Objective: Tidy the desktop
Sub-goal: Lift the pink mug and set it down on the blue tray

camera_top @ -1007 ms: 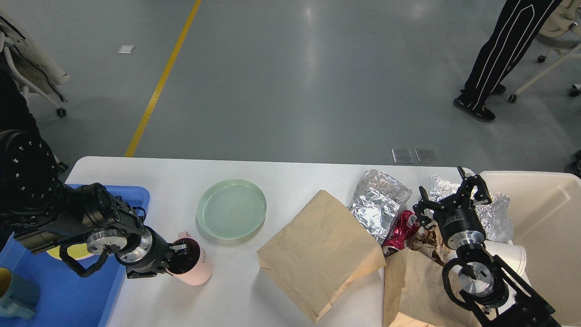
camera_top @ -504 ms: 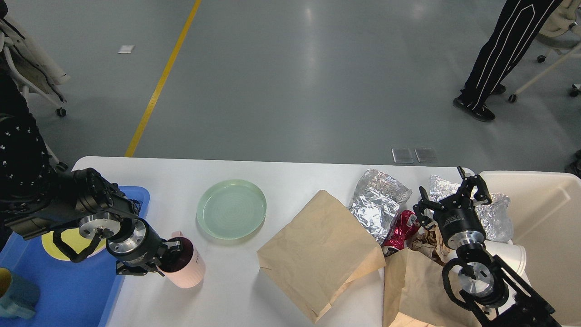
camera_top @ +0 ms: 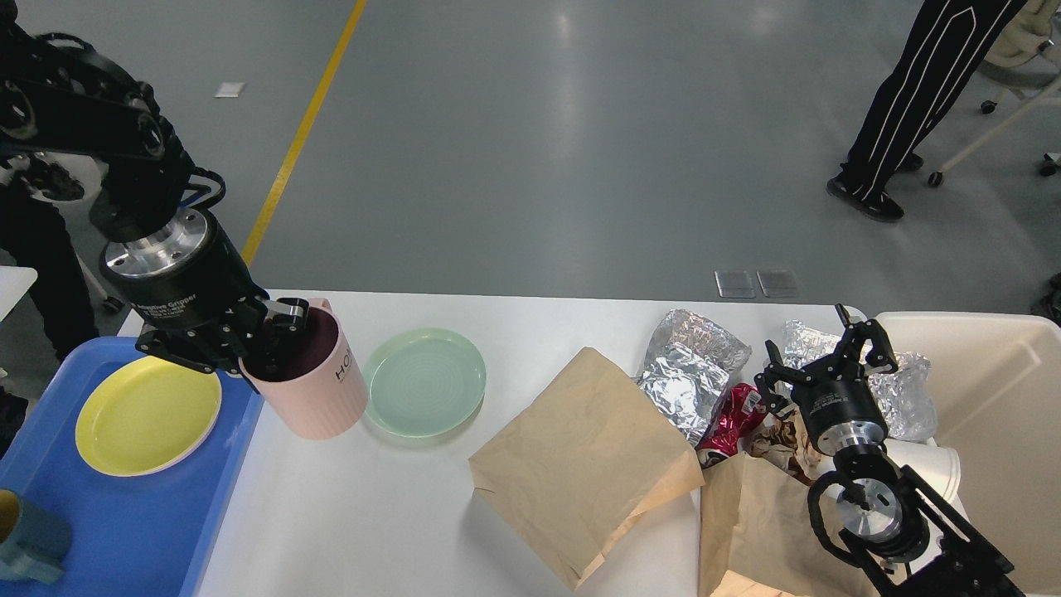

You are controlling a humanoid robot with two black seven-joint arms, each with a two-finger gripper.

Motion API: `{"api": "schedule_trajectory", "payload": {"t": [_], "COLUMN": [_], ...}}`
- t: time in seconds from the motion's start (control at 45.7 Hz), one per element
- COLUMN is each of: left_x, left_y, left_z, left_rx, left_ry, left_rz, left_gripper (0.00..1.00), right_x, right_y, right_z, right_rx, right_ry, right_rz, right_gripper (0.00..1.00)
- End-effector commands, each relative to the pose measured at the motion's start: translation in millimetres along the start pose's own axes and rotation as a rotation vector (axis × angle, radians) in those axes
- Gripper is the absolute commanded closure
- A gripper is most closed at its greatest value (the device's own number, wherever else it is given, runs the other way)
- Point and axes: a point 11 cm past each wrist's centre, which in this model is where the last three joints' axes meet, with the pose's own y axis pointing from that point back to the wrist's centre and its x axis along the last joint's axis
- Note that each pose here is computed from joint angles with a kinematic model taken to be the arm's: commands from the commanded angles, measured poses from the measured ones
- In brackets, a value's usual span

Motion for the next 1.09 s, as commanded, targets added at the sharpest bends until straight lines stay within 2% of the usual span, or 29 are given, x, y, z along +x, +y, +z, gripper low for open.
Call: {"api": "schedule_trajectory", "payload": {"t": [0.0,0.131,0.328,0.504,0.613,0.723,0.854,1.073], "left_x": [-22,-37,-37,-27,-13,-1,-4,-14], "left_y": [38,62,62,61,52,19,-48,-98], "left_z": [18,29,28,6,-27,-66,-126,-206], "left_rx": [-0.014,-0.028,-0.036,0.003,0.004,-0.002,0.008,0.049], "left_ry": [-0.056,-0.094,-0.092,-0.058,-0.006,0.028,0.079,0.152], "left_rz": [0.024,0.022,0.025,0.035,0.025,0.029,0.047,0.020], "left_gripper": [1.00,1.00,1.00,1.00,1.00,1.00,1.00,1.00], "right_x": [0,0,0,0,0,0,0,0], "right_y": [0,0,0,0,0,0,0,0], "right_z": [0,0,0,0,0,0,0,0], "right_rx": [0.000,0.000,0.000,0.000,0.000,0.000,0.000,0.000], "right_ry": [0.000,-0.001,0.000,0.000,0.000,0.000,0.002,0.002], "right_rz": [0.000,0.000,0.000,0.000,0.000,0.000,0.000,0.000], "right_gripper": [0.00,0.00,0.00,0.00,0.00,0.00,0.00,0.00]}}
